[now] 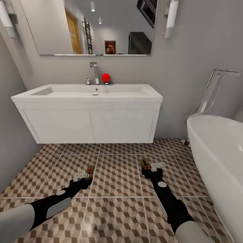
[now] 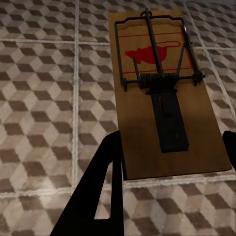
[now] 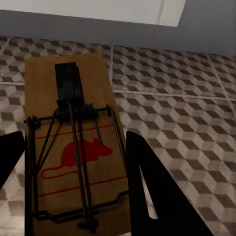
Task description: Take the four mousetraps from the cabinet in the bathroom and place them on the bathroom floor. Make sure all four end up on the same floor surface, and ensure that at least two of them are either under or directly next to the same bathroom sink.
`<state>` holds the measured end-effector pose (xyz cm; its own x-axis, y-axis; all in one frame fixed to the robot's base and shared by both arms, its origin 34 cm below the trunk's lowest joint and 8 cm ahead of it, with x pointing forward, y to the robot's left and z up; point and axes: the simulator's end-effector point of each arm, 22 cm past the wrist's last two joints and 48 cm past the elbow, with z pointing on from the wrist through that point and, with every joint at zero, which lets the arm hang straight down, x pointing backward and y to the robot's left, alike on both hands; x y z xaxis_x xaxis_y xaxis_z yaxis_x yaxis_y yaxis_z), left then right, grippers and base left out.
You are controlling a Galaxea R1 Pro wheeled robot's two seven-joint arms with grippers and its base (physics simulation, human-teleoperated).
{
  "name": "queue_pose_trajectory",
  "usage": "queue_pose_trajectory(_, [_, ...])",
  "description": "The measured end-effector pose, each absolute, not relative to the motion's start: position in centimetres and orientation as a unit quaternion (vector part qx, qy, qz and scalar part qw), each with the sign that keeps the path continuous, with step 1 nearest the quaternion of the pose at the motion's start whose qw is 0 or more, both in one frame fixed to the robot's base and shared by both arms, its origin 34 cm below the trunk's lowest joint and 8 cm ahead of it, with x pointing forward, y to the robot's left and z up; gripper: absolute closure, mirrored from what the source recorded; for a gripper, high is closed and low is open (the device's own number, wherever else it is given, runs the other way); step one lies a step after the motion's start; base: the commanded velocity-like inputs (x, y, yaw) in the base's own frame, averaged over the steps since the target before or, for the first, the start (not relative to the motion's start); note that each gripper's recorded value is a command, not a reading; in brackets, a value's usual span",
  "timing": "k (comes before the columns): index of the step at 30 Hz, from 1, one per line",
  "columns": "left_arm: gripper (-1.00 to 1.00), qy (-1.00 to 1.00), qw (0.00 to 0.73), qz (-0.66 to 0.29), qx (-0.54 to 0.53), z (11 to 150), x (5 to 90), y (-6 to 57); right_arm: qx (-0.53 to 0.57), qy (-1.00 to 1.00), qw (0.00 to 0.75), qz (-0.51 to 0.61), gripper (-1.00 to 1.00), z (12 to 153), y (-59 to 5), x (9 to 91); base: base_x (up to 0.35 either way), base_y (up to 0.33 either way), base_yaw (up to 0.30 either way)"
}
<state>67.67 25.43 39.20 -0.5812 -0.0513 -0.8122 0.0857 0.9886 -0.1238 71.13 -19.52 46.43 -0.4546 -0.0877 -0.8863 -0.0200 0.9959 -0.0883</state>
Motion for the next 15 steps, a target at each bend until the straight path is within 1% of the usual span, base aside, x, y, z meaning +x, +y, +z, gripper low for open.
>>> queue_pose_trajectory(15, [1.00,0.894,0.440,-0.081,0.009,34.5,66.3,24.8,-0.032,0.862,0.505,-0.033,1.00,41.5,-19.5,70.1,0.000,0.000,0.000])
